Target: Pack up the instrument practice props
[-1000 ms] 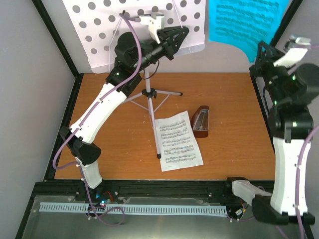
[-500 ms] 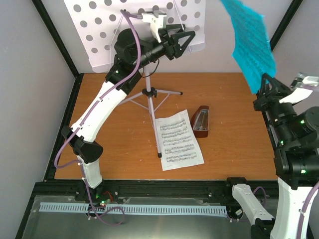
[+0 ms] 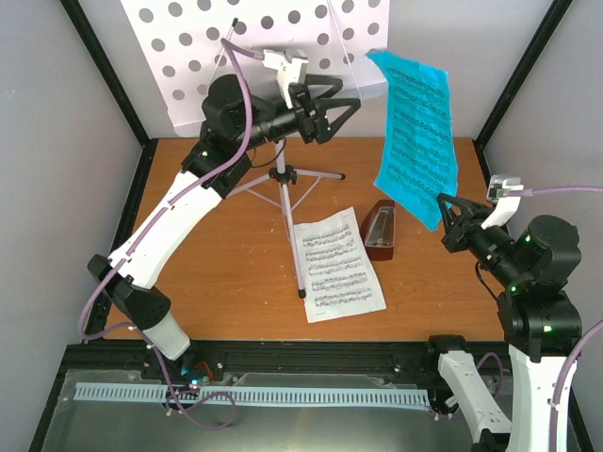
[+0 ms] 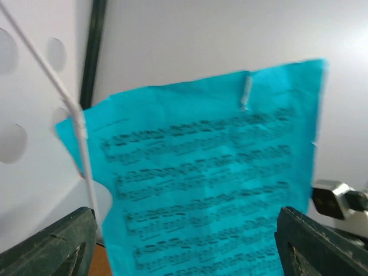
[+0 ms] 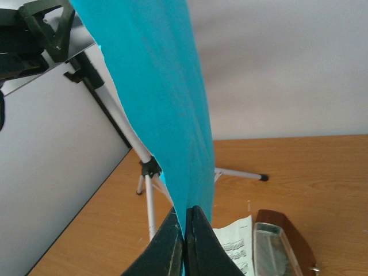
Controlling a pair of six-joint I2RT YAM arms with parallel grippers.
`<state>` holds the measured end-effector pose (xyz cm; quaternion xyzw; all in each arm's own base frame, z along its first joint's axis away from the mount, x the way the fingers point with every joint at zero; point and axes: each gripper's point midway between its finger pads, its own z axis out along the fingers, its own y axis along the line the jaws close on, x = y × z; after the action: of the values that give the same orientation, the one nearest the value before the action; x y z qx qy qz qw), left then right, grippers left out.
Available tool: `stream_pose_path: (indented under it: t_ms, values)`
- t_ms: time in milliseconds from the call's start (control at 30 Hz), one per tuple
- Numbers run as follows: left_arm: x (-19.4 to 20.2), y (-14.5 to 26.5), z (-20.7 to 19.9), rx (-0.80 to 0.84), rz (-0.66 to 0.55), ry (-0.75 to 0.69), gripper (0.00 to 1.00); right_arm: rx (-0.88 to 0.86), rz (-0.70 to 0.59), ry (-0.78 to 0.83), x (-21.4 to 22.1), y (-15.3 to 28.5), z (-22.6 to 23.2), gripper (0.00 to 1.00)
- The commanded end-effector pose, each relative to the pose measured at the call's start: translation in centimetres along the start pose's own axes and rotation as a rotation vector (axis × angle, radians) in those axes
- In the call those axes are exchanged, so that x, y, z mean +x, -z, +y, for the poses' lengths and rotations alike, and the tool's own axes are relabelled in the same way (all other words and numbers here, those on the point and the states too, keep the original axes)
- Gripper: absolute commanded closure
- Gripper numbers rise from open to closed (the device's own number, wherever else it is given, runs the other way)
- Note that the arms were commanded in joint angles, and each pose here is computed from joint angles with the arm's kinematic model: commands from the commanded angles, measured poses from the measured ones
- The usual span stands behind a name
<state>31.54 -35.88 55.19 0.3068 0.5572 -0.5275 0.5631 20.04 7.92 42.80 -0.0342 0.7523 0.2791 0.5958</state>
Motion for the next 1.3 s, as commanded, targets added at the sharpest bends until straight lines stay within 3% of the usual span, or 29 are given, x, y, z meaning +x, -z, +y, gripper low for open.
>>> stream_pose_path:
  t_ms: [0, 300, 500, 667, 900, 1267]
  values:
    - [2.9, 1.3, -2.4, 0.142, 0.08, 0.001, 0.14, -0.127, 0.056, -0.013, 1.5, 0.0, 1.9, 0.97]
    - [11.8, 4.7, -1.9, 0.11, 0.18, 0.063, 0.13, -0.131, 0.368, -0.169, 12.3, -1.7, -1.1, 0.97]
    - [17.1, 8.6, -1.0, -0.026, 0.228, 0.112, 0.12, -0.099, 0.504, -0.272, 18.4, -3.3, -3.8, 0.97]
    - [22.0, 12.1, 2.2, -0.21, 0.315, 0.266, 0.08, -0.077, 0.571, -0.309, 20.3, -4.7, -5.2, 0.97]
    - [24.3, 16.0, 4.0, -0.32, 0.297, 0.366, 0.01, -0.022, 0.67, -0.295, 23.4, -5.4, -6.1, 0.97]
    - [26.6, 17.3, 6.2, -0.439, 0.348, 0.378, 0.01, 0.051, 0.813, -0.215, 28.5, -8.0, -5.6, 0.97]
